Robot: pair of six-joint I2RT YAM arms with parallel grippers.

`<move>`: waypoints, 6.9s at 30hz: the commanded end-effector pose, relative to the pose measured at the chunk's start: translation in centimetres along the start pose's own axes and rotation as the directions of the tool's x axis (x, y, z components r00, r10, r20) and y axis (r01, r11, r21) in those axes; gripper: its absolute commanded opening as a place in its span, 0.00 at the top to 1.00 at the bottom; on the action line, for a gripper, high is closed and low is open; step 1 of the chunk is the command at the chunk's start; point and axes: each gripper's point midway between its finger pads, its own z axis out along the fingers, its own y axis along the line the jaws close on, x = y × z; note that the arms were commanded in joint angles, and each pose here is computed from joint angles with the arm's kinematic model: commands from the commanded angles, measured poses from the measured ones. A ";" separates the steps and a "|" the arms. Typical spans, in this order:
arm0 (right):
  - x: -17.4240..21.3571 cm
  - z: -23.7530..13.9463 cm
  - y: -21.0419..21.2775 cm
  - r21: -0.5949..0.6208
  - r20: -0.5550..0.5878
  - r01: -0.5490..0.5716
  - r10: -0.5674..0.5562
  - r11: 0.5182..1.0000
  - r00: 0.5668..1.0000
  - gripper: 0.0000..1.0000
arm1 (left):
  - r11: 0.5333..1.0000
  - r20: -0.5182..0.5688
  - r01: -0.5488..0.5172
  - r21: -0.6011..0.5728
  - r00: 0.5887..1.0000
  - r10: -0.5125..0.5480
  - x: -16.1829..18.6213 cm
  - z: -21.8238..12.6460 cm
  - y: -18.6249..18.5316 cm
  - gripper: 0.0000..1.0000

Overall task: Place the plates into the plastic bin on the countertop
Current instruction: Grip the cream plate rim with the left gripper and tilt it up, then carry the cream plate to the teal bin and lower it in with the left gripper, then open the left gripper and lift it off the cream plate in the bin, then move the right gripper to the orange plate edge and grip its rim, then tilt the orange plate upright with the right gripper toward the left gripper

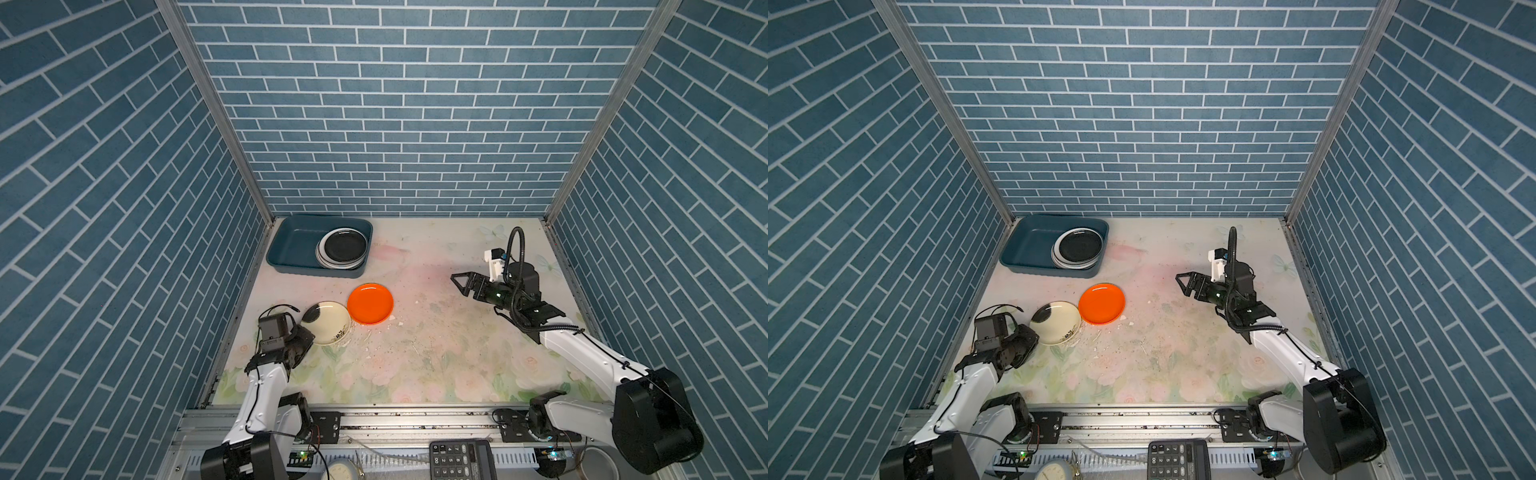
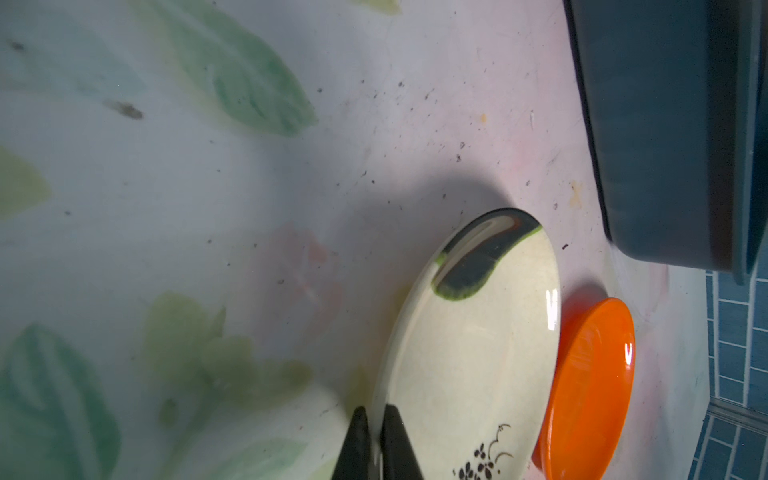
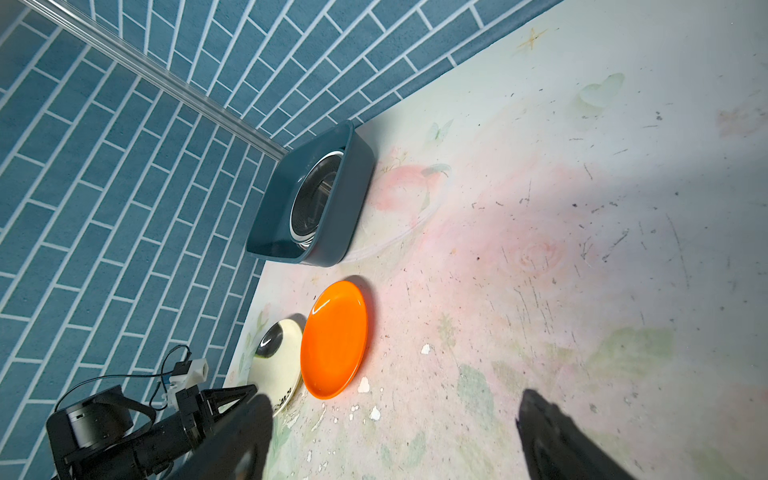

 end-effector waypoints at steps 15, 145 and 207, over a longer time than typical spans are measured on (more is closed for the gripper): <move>-0.1 -0.2 -0.2 0.006 0.009 -0.025 0.025 1.000 1.000 0.08 | 0.998 0.083 -0.044 0.045 0.996 0.040 -2.1 -3.4 -2.6 1.00; 14.5 18.5 4.6 -0.098 -0.459 -0.187 0.122 0.977 0.880 0.46 | 0.821 0.253 -0.520 0.236 0.849 0.465 -3.3 -4.8 -19.2 0.00; 2.0 6.7 -0.1 0.161 -0.080 -0.102 0.116 0.982 0.990 1.00 | 0.671 0.032 -0.533 0.515 0.794 0.607 6.4 -3.5 -23.8 0.00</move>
